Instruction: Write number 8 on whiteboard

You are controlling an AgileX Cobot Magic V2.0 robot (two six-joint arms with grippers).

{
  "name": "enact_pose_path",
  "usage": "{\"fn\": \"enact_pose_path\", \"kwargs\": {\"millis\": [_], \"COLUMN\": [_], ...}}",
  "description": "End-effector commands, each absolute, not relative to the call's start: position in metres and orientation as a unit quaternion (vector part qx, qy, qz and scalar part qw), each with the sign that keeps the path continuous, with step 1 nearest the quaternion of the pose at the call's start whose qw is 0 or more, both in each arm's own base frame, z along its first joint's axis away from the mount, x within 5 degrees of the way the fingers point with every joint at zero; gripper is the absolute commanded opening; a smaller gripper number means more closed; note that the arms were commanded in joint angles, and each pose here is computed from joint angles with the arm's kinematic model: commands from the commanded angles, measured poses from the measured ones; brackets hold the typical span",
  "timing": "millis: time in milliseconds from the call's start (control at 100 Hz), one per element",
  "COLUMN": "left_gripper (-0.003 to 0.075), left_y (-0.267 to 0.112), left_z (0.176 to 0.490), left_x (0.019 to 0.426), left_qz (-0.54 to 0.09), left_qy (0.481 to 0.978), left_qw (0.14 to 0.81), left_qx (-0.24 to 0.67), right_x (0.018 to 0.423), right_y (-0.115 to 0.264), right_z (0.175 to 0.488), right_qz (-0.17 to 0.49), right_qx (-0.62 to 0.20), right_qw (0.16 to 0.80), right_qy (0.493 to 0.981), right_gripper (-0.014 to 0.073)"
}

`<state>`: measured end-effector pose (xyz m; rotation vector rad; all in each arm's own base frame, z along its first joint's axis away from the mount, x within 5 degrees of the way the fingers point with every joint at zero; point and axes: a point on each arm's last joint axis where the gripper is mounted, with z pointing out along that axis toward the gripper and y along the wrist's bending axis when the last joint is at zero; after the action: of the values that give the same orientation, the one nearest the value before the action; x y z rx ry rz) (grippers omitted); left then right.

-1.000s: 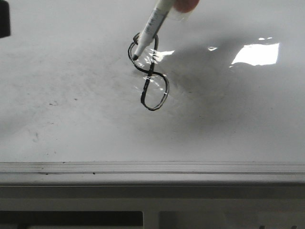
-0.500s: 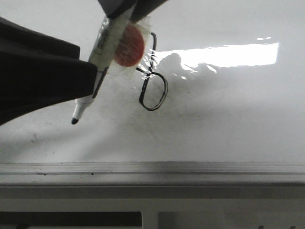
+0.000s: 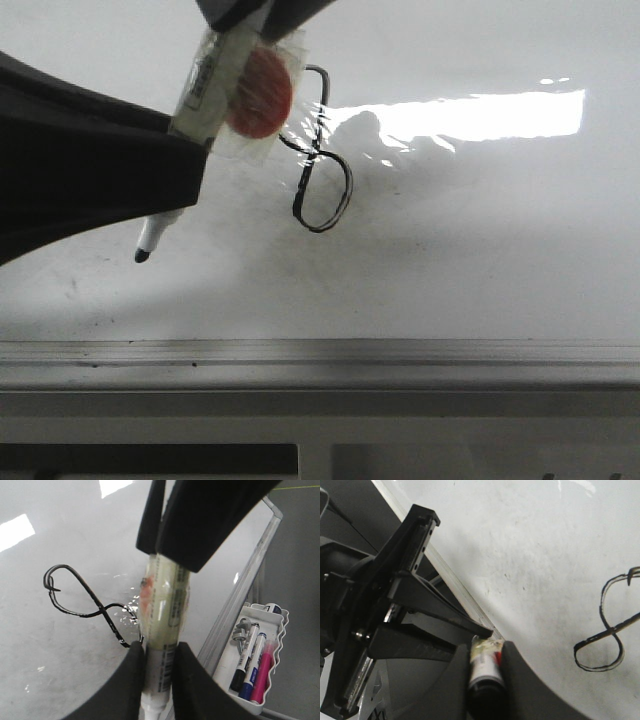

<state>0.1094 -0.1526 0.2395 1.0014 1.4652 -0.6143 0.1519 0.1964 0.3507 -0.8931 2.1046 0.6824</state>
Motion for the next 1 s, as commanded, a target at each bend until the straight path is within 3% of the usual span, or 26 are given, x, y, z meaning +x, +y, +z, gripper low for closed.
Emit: {"fn": "enact_pose_path", "kwargs": {"millis": [0, 150, 320, 390, 650, 990], "left_gripper": [-0.002, -0.002, -0.002, -0.002, -0.002, -0.002], "left_y": [-0.157, -0.157, -0.156, -0.154, -0.14, -0.146], "left_z": [0.257, 0.257, 0.256, 0.256, 0.248, 0.247], "left_x": [0.11, 0.11, 0.111, 0.115, 0.131, 0.138], "left_qz": [-0.296, -0.296, -0.296, -0.303, -0.344, -0.36], "left_qy": [0.601, 0.601, 0.608, 0.631, 0.753, 0.796], "left_qw": [0.624, 0.624, 0.621, 0.617, 0.545, 0.484], "left_qx": [0.402, 0.402, 0.397, 0.36, 0.134, 0.058], "right_x": [0.152, 0.152, 0.153, 0.153, 0.153, 0.152], "right_y": [0.196, 0.196, 0.196, 0.195, 0.195, 0.196], "right_z": [0.369, 0.37, 0.37, 0.37, 0.372, 0.372], "right_qz": [0.288, 0.289, 0.288, 0.289, 0.291, 0.304], "right_qx": [-0.333, -0.332, -0.33, -0.329, -0.328, -0.319], "right_qw": [0.41, 0.413, 0.414, 0.417, 0.422, 0.416], "right_qy": [0.798, 0.797, 0.798, 0.796, 0.794, 0.795], "right_gripper": [-0.0043, -0.0011, 0.0269, 0.0328, 0.0331, 0.0331]}}
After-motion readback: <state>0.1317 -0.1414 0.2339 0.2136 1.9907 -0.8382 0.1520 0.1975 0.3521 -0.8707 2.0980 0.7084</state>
